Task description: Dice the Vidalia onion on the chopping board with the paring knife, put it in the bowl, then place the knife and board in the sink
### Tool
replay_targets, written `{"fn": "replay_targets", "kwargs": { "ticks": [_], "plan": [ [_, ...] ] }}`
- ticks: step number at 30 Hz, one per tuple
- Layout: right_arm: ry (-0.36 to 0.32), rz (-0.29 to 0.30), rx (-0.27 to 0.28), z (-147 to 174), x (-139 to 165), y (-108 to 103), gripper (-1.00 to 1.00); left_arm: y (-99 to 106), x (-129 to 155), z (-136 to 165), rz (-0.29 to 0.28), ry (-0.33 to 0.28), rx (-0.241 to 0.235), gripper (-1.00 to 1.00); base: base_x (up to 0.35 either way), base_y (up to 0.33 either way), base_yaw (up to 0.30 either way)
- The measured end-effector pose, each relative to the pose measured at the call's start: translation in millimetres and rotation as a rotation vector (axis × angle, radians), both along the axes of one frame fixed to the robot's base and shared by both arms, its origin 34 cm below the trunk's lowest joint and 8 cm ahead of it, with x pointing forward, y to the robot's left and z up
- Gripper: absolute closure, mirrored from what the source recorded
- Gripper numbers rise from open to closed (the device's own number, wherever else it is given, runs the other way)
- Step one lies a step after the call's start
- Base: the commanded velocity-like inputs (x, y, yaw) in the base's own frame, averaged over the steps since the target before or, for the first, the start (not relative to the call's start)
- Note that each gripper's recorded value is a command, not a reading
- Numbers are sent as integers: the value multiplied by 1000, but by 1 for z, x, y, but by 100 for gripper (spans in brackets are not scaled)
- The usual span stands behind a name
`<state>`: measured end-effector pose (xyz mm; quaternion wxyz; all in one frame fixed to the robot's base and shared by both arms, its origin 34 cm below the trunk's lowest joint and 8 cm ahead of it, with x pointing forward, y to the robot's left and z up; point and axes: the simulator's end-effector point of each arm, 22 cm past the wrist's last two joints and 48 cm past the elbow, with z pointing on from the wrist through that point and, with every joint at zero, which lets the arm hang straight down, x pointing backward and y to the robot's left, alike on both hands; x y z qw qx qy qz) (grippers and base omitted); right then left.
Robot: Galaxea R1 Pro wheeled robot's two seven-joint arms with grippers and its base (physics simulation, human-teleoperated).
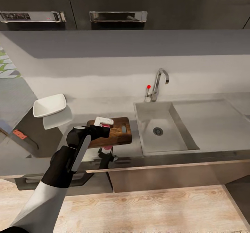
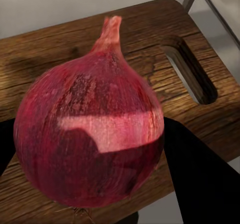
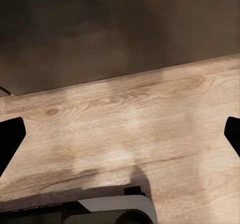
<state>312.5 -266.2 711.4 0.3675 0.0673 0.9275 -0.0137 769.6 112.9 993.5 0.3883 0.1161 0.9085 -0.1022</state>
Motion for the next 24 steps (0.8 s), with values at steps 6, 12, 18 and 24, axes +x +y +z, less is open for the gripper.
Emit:
{"fn": "replay_targets", "kwargs": {
  "ticks": [6, 12, 18, 24],
  "plan": [
    [8, 0, 0, -2, -2, 0, -100, 0, 0, -5, 0, 7, 0, 100, 0, 0, 0],
    [9, 0, 0, -2, -3, 0, -100, 0, 0, -5, 0, 8, 0, 100, 16, 11, 0],
    [9, 0, 0, -2, -3, 0, -100, 0, 0, -5, 0, 8, 0, 100, 121, 90, 0],
    [9, -1, 0, -2, -3, 0, -100, 0, 0, -4, 0, 4, 0, 100, 12, 10, 0]
  ]
}}
